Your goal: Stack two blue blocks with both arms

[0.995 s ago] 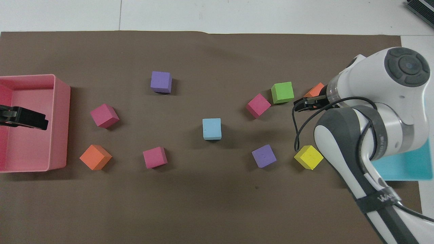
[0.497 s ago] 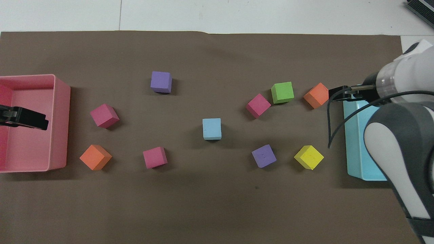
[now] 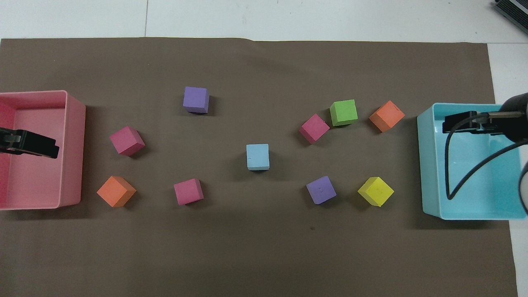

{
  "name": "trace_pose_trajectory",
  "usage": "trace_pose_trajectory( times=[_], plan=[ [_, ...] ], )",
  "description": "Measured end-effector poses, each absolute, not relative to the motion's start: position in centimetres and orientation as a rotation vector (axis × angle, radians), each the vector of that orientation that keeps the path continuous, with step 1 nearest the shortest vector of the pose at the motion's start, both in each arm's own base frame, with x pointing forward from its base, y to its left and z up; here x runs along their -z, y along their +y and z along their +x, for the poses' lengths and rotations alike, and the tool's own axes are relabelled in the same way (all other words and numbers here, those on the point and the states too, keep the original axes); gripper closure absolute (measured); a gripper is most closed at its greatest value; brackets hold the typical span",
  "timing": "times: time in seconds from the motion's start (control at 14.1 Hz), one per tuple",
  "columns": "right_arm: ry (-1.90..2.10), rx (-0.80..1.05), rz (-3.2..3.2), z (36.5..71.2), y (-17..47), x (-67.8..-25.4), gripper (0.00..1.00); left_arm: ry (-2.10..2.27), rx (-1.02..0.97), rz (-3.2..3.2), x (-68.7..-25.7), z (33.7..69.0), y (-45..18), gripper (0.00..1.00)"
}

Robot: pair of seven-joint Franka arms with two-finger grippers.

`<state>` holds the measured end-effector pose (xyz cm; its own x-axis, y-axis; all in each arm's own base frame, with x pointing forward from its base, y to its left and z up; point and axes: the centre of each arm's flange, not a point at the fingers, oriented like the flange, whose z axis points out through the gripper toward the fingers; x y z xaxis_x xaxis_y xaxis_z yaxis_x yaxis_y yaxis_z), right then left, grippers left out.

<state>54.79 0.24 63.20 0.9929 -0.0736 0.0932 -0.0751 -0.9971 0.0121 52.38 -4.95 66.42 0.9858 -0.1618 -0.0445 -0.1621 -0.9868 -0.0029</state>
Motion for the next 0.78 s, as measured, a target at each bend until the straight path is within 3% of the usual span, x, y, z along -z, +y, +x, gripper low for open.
trace_pose_trajectory(
  times=[0.43,0.78],
  plan=[
    [-0.182,-0.063,3.122,52.6,-2.5,-65.7,0.0,0.255,-0.069,-3.124,-66.4,52.4,-5.0,0.0],
    [-0.104,0.04,3.126,51.5,-2.9,-64.9,0.0,0.255,-0.069,-3.124,-66.4,52.4,-5.0,0.0]
  ],
)
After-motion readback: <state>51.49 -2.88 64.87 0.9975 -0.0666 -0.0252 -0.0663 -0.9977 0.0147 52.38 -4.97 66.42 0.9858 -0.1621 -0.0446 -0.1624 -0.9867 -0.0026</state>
